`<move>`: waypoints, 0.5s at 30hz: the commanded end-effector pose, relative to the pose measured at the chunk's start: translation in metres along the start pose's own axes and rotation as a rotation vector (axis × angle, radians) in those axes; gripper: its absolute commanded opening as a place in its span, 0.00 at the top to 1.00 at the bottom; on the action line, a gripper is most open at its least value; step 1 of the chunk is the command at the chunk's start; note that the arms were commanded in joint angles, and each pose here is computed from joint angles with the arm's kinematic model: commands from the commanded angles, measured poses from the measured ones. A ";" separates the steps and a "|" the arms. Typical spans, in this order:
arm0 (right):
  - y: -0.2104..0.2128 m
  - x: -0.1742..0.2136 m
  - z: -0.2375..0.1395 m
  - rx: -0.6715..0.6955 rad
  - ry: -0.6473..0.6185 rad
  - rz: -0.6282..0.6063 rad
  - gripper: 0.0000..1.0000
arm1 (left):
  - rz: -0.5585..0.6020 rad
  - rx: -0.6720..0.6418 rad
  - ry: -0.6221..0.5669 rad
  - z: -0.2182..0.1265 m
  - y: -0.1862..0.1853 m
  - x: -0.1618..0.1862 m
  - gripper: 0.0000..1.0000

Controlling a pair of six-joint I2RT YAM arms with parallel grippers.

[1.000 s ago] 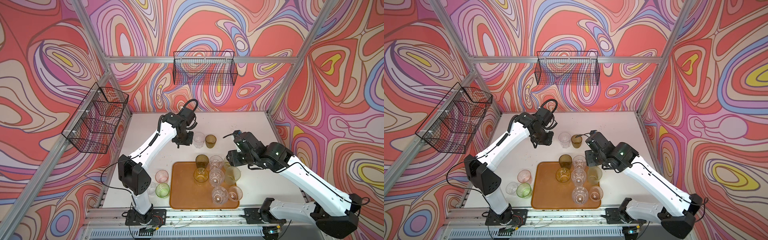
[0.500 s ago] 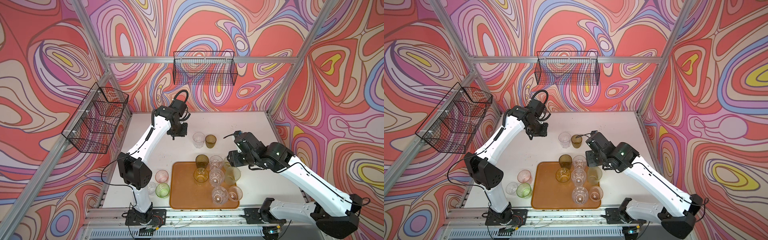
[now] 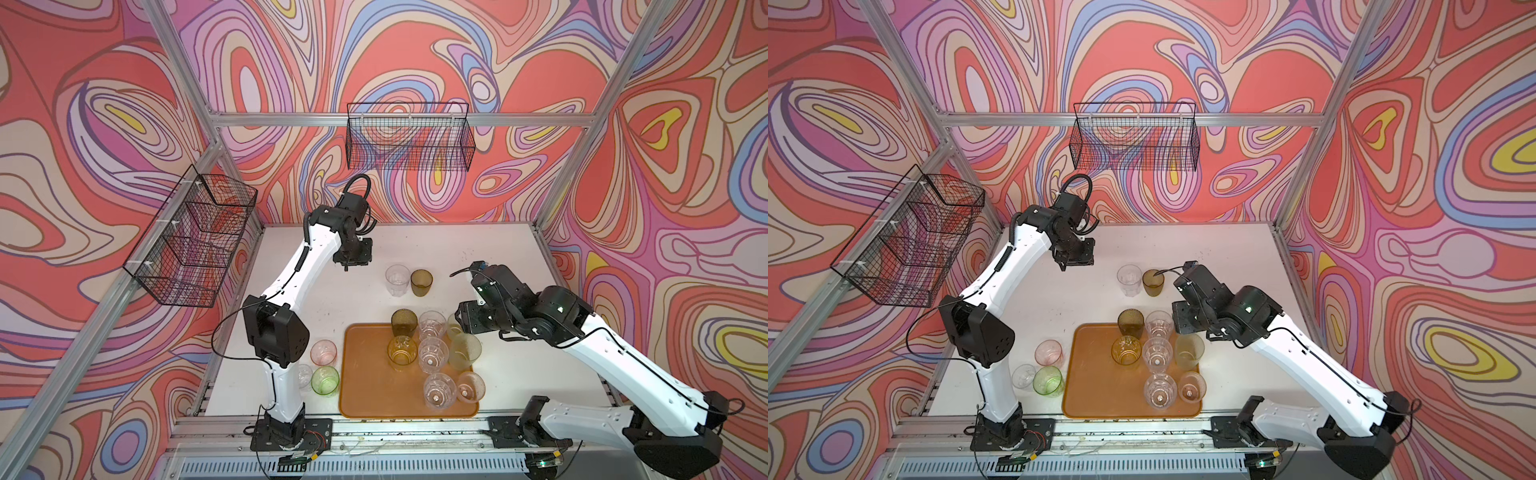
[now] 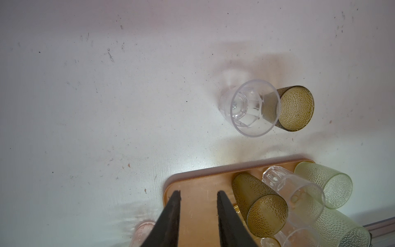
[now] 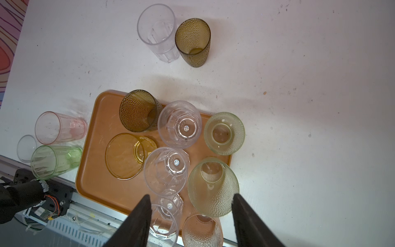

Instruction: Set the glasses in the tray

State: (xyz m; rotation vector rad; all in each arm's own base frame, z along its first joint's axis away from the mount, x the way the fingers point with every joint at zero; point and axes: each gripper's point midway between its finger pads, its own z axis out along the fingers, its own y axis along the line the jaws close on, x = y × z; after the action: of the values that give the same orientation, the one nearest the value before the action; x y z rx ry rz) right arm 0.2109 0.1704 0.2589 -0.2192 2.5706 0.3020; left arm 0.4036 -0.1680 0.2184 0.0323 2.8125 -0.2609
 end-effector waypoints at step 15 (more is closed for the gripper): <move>-0.003 -0.005 -0.008 0.003 -0.033 0.015 0.38 | -0.017 0.014 0.012 0.031 0.007 -0.025 0.66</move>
State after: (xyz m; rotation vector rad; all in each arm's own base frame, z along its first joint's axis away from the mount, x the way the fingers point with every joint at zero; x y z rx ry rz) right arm 0.2099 0.1693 0.2615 -0.2101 2.5626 0.3112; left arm 0.4308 -0.1651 0.1979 -0.0046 2.8266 -0.2683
